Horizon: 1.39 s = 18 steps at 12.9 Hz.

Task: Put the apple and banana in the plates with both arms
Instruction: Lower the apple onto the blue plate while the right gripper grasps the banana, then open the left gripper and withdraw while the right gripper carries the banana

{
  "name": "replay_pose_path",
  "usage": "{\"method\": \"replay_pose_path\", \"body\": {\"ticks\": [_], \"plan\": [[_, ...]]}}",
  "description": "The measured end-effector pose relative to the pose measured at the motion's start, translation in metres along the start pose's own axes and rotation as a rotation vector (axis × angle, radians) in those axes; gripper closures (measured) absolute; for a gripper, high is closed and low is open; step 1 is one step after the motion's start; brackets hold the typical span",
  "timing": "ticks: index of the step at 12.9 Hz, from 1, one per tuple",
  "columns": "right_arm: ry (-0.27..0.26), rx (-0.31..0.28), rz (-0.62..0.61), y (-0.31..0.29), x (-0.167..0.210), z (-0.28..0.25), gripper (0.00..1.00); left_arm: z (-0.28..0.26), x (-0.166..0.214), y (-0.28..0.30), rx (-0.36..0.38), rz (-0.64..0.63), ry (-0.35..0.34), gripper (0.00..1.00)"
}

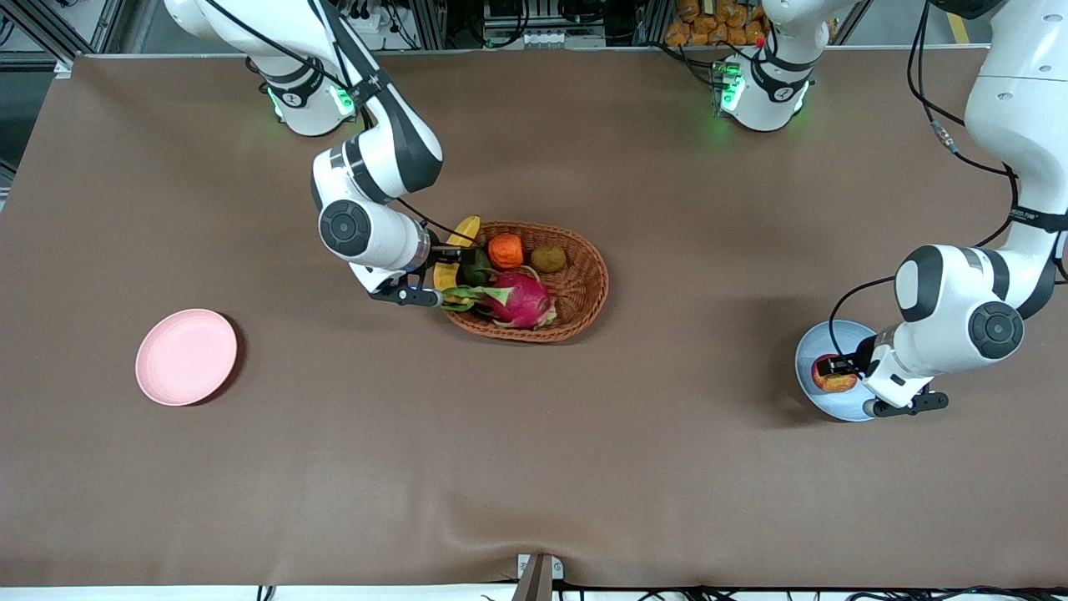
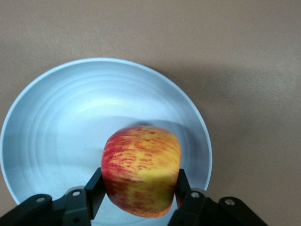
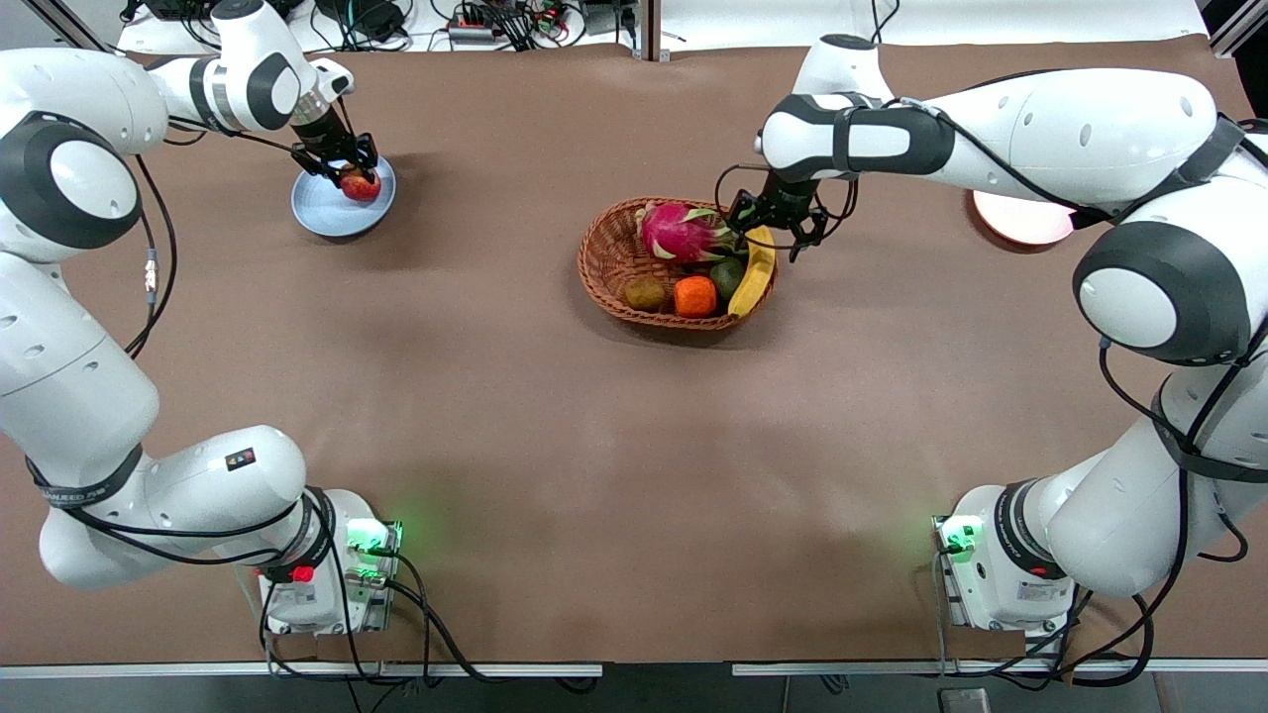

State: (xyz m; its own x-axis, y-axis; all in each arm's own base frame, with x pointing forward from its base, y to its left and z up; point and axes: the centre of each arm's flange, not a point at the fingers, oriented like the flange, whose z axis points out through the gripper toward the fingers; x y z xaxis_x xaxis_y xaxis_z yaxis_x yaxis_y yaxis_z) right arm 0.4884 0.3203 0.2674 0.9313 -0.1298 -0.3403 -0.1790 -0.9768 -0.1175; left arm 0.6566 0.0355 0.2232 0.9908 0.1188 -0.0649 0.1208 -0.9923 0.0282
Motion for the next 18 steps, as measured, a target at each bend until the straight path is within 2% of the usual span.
{"method": "replay_pose_path", "body": {"ticks": [2, 3, 6, 7, 8, 9, 10, 11, 13, 14, 18], "plan": [[-0.007, -0.010, 0.006, 0.001, 0.003, 0.012, 0.00, 0.000, 0.000, 0.001, 0.012, 0.012, 0.005, 0.37], [-0.007, -0.011, 0.016, 0.002, 0.005, 0.015, 0.00, 0.000, 0.001, 0.000, 0.014, 0.015, 0.008, 0.30], [0.006, -0.008, 0.074, 0.001, 0.007, 0.020, 0.00, -0.015, 0.005, -0.003, 0.019, 0.010, 0.030, 0.00], [0.009, -0.008, 0.079, -0.001, 0.006, 0.022, 0.00, -0.027, 0.005, 0.000, 0.025, 0.016, 0.029, 0.00], [0.013, -0.008, 0.082, -0.003, 0.006, 0.025, 0.05, -0.045, 0.003, 0.010, 0.030, 0.031, 0.027, 0.00], [0.016, -0.009, 0.085, -0.004, 0.007, 0.028, 0.06, -0.068, -0.001, 0.025, 0.038, 0.052, 0.027, 0.00], [0.015, -0.011, 0.089, -0.004, 0.008, 0.032, 0.16, -0.094, -0.006, 0.042, 0.048, 0.078, 0.037, 0.00], [0.014, -0.013, 0.091, -0.004, 0.008, 0.033, 0.32, -0.121, -0.013, 0.058, 0.060, 0.103, 0.051, 0.00], [0.012, -0.013, 0.094, -0.003, 0.008, 0.030, 0.54, -0.167, -0.028, 0.085, 0.089, 0.139, 0.067, 0.00], [0.014, -0.011, 0.095, -0.002, 0.009, 0.029, 0.59, -0.191, -0.036, 0.096, 0.105, 0.152, 0.067, 0.00], [0.023, 0.002, 0.091, -0.006, 0.010, 0.013, 0.59, -0.278, -0.059, 0.126, 0.125, 0.171, 0.069, 0.00]]}}
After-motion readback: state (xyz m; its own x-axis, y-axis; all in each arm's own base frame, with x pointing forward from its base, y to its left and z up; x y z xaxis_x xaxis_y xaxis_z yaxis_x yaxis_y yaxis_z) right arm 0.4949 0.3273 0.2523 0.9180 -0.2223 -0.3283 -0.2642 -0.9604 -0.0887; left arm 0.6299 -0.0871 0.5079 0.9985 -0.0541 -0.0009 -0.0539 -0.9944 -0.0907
